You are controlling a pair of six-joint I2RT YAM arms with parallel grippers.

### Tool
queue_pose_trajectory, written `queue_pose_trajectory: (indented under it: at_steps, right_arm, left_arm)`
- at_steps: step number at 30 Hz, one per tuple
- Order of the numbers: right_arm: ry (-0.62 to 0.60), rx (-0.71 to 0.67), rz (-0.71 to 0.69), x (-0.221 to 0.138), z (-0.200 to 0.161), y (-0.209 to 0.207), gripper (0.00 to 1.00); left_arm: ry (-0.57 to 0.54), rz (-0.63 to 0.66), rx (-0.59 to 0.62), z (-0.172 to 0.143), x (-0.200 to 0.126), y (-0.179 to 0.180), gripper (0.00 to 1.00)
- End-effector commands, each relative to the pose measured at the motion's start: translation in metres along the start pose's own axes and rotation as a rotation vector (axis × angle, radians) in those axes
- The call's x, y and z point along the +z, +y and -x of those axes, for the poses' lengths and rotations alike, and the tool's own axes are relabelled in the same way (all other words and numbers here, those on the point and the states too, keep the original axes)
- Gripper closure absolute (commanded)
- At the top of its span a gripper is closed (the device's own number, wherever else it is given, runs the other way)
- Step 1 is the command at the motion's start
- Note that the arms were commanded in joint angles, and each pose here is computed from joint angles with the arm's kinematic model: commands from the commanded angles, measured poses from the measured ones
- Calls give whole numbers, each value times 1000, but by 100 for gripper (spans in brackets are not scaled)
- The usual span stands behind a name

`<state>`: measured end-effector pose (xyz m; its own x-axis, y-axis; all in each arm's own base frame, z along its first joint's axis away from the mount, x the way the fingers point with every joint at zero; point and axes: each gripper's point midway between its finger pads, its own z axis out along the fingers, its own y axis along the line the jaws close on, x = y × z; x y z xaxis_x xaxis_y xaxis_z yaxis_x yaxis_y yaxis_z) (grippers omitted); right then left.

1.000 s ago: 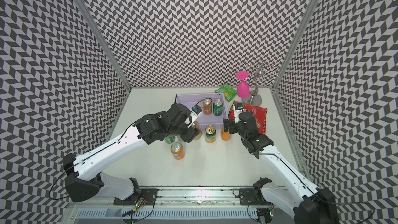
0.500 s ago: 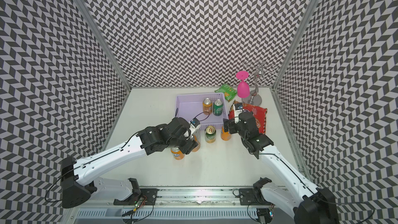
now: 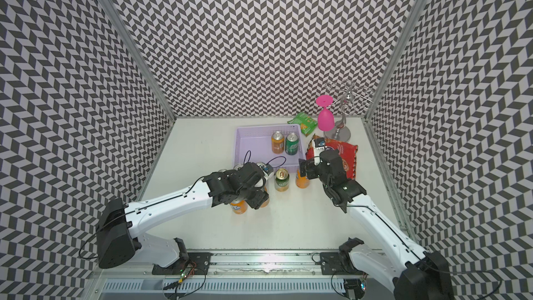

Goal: Take out the drinks from the basket
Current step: Place the drink at the center of the board.

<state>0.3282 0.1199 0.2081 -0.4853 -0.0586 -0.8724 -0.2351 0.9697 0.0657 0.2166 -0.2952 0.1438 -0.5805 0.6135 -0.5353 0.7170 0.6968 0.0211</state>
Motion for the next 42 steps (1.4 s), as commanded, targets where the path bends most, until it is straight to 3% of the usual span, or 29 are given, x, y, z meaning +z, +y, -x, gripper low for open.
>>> queue_pose_trajectory:
  at_steps: [1, 23, 34, 42]
  right_arm:
    - [-56, 13, -6, -2, 13, -2, 0]
    - [-57, 14, -4, -1, 14, -2, 0]
    - [-51, 14, -5, 0, 13, -2, 0]
    - [-49, 12, 0, 0, 13, -1, 0]
  left_arm:
    - [-84, 13, -18, 20, 2, 0, 40]
    - [-12, 62, -7, 1, 38, 6, 33]
    - [-5, 31, -2, 0, 41, 0, 25]
    - [-37, 13, -13, 9, 26, -2, 19]
